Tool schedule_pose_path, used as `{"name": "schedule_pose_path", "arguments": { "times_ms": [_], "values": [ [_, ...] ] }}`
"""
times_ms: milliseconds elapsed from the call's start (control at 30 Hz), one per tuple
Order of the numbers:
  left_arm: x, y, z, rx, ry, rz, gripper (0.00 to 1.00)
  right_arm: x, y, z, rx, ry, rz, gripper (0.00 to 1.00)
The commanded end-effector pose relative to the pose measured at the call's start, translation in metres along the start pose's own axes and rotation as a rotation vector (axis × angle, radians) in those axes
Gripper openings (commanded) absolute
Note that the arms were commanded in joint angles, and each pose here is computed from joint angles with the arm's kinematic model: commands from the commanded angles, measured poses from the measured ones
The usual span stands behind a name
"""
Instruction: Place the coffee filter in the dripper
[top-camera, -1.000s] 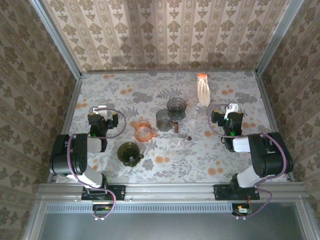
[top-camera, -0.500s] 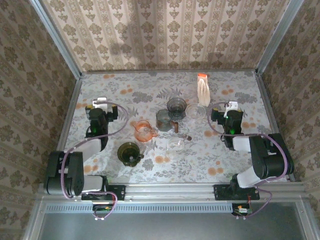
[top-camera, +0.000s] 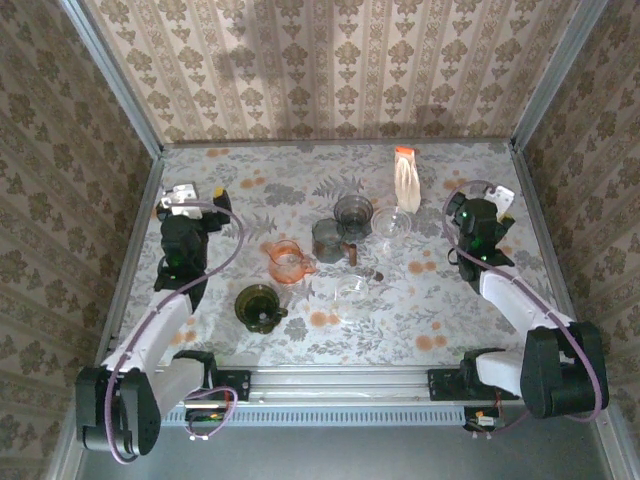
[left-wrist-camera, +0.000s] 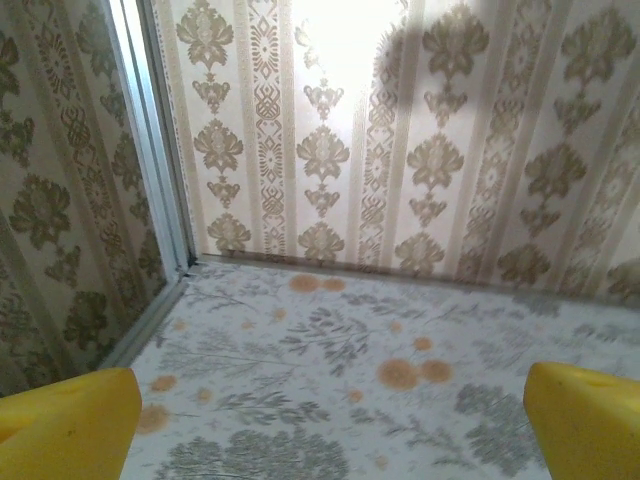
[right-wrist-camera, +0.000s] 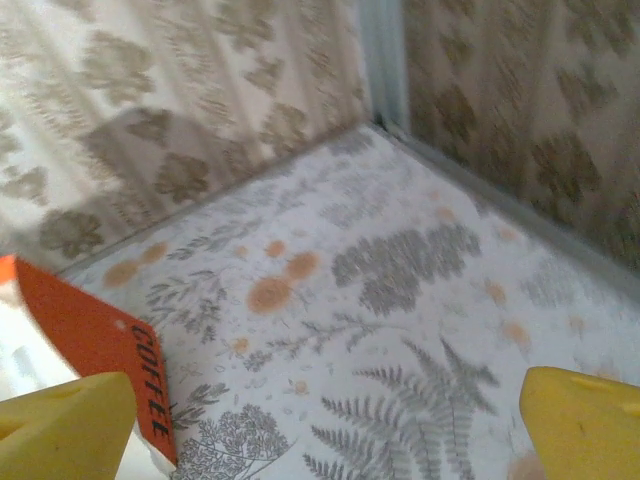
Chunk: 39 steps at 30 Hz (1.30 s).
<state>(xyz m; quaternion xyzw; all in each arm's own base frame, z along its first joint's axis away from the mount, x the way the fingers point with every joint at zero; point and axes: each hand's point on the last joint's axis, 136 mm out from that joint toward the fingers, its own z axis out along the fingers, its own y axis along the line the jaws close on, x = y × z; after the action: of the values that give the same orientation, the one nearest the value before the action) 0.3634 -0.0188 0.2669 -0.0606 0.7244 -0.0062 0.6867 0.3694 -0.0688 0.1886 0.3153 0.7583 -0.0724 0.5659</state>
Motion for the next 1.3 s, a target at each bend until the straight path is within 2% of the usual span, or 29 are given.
{"name": "schedule_pose_path", "arguments": {
  "times_ms": [0, 67, 133, 233, 400, 567, 667, 833, 967, 1267],
  "values": [
    [-0.017, 0.0, -0.008, 0.023, -0.008, -0.275, 1.0, 0.027, -0.028, 0.001, 0.124, 0.18, 0.202, 1.0],
    [-0.016, 0.009, -0.015, 0.018, -0.002, -0.392, 1.0, 0.029, -0.005, 0.003, -0.022, 0.215, 0.123, 1.0],
    [-0.015, 0.011, -0.016, 0.088, 0.037, -0.475, 1.0, 0.033, 0.005, 0.001, -0.074, 0.227, 0.156, 1.0],
    [0.001, 0.024, -0.012, 0.072, 0.118, -0.666, 1.0, 0.032, 0.024, -0.004, -0.196, 0.2, 0.165, 1.0],
    [-0.013, 0.003, -0.016, 0.232, 0.095, -0.723, 1.0, 0.031, 0.074, -0.04, -0.387, 0.231, 0.011, 1.0],
    [-0.035, -0.021, -0.025, 0.354, 0.111, -0.709, 1.0, 0.044, 0.12, -0.091, -0.587, 0.319, -0.15, 1.0],
    [-0.028, -0.041, -0.031, 0.401, 0.18, -0.706, 0.97, 0.068, 0.141, -0.118, -0.722, 0.443, -0.196, 1.0],
    [-0.002, -0.077, -0.053, 0.455, 0.346, -0.587, 0.95, 0.121, 0.169, -0.155, -0.923, 0.65, -0.289, 1.0],
    [0.016, -0.09, -0.068, 0.478, 0.394, -0.551, 0.95, 0.15, 0.184, -0.165, -0.992, 0.755, -0.312, 0.98],
    [0.042, -0.098, -0.077, 0.491, 0.47, -0.558, 0.95, 0.187, 0.199, -0.172, -1.066, 0.919, -0.261, 0.92]
  ]
}}
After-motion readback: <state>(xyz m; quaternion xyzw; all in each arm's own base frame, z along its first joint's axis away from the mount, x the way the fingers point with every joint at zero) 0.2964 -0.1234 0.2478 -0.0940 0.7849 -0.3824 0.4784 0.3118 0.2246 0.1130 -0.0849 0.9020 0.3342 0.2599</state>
